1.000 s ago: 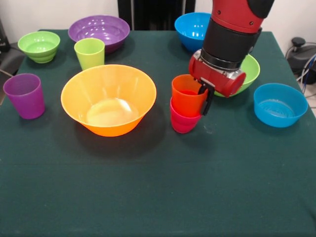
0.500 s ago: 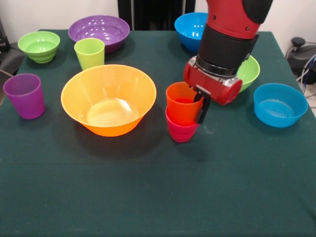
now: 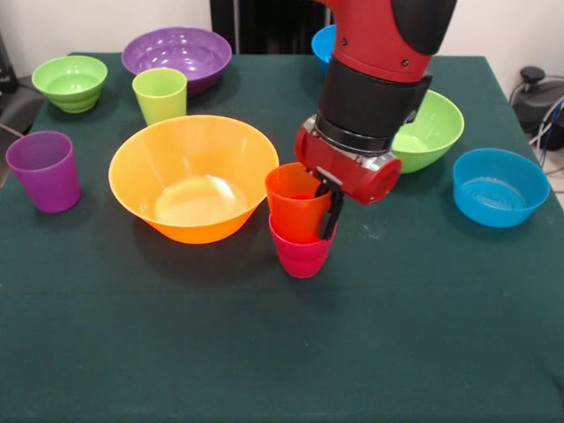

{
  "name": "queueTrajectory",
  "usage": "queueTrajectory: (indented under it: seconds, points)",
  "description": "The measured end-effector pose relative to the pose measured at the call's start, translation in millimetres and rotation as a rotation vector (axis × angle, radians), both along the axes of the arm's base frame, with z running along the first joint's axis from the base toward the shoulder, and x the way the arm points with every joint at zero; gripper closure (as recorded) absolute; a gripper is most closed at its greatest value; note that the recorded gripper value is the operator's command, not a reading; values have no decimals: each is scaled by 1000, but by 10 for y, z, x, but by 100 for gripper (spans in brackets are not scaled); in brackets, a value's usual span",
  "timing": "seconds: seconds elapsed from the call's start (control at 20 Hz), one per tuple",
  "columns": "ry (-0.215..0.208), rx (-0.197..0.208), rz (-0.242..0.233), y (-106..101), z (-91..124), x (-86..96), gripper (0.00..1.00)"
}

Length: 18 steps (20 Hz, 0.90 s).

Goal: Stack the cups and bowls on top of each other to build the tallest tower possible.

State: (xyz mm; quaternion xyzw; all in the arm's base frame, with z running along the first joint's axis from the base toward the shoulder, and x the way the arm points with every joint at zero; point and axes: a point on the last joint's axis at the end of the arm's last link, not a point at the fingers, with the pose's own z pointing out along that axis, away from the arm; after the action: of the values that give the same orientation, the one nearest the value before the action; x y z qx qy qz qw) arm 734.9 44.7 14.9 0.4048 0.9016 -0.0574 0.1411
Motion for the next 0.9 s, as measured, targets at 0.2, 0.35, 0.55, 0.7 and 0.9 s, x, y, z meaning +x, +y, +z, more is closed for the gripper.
queueTrajectory:
  seconds: [0.2, 0.35, 0.55, 0.7, 0.9]
  points:
    - [1, -7, 6, -63, -11, 14, 100]
    - [2, -11, 12, -75, -17, 14, 100]
    - [3, -11, 15, -66, -24, 11, 100]
    - [3, -10, 16, -62, -26, 11, 100]
    - [2, -10, 16, -58, -29, 12, 100]
